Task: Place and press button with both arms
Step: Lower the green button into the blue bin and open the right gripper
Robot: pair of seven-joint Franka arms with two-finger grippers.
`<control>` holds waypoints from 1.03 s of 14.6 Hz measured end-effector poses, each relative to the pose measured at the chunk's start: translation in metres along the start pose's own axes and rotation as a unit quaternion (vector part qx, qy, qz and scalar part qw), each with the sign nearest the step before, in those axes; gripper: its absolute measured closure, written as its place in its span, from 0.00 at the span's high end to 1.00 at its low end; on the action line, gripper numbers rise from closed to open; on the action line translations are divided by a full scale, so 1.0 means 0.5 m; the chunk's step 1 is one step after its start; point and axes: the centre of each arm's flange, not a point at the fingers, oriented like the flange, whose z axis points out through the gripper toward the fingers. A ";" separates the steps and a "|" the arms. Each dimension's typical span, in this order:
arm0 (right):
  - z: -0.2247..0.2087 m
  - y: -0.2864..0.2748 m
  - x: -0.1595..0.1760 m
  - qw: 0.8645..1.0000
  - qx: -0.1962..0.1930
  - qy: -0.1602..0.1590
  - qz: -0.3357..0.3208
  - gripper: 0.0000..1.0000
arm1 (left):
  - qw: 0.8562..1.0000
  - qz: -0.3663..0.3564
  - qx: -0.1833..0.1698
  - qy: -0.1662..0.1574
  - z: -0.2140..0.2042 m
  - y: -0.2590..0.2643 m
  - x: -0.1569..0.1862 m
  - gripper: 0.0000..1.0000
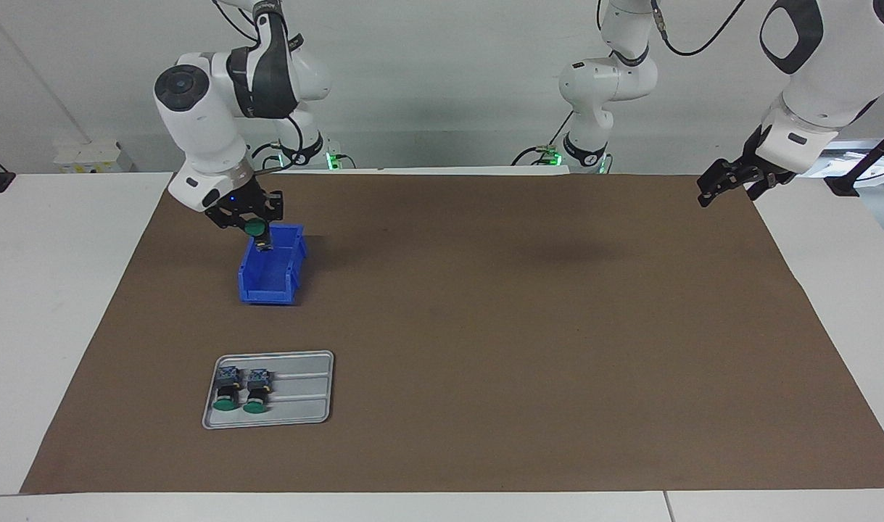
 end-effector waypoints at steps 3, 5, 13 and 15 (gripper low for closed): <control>0.044 -0.006 -0.004 1.000 -0.002 0.007 -0.004 0.36 | 1.000 0.000 0.000 -0.001 0.001 0.000 0.000 1.00; 0.090 -0.009 -0.008 1.000 -0.004 0.020 -0.005 0.36 | 1.000 0.000 0.000 -0.002 0.002 0.000 0.001 1.00; 0.167 -0.015 -0.010 1.000 0.023 0.016 0.007 0.36 | 1.000 0.002 0.000 -0.004 0.006 0.002 0.000 1.00; 0.168 -0.016 -0.010 1.000 0.023 0.016 0.007 0.36 | 1.000 0.004 0.001 -0.006 0.007 0.005 0.000 1.00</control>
